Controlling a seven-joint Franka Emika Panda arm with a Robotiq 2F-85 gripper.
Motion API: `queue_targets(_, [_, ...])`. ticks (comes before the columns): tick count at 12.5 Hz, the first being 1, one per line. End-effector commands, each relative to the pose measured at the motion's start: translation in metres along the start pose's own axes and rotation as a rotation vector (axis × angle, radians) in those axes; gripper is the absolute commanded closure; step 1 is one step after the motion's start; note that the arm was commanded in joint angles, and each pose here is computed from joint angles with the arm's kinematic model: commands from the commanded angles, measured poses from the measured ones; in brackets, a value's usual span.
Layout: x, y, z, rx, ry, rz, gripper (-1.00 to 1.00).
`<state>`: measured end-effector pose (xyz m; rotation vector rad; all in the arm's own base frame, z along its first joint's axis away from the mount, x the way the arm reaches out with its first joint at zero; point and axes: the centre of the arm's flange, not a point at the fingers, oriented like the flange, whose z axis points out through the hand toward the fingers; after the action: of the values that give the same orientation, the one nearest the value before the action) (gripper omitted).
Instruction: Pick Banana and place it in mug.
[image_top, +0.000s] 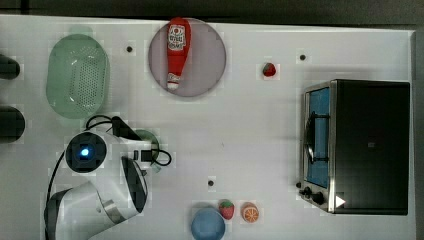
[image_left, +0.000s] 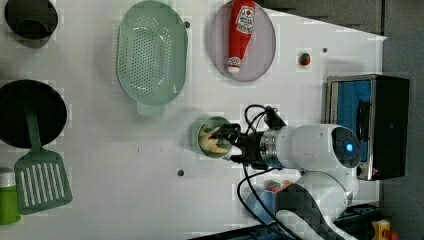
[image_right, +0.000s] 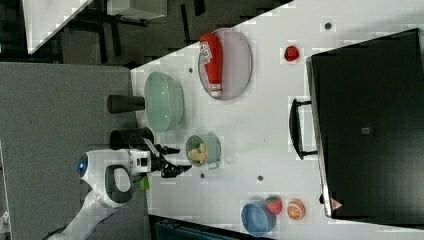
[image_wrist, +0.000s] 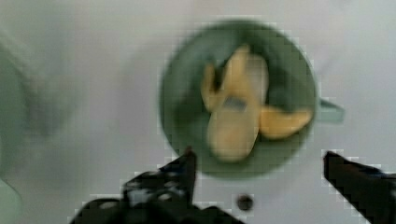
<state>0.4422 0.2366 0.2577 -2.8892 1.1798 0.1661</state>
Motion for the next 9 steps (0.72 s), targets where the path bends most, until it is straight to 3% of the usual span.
queue_targets(1, [0.011, 0.000, -0.025, 0.035, 0.040, 0.033, -1.00])
queue_targets(6, [0.057, 0.024, -0.126, 0.029, 0.093, 0.096, -1.00])
queue_targets(9, [0.096, 0.060, -0.212, 0.020, 0.097, 0.102, -1.00])
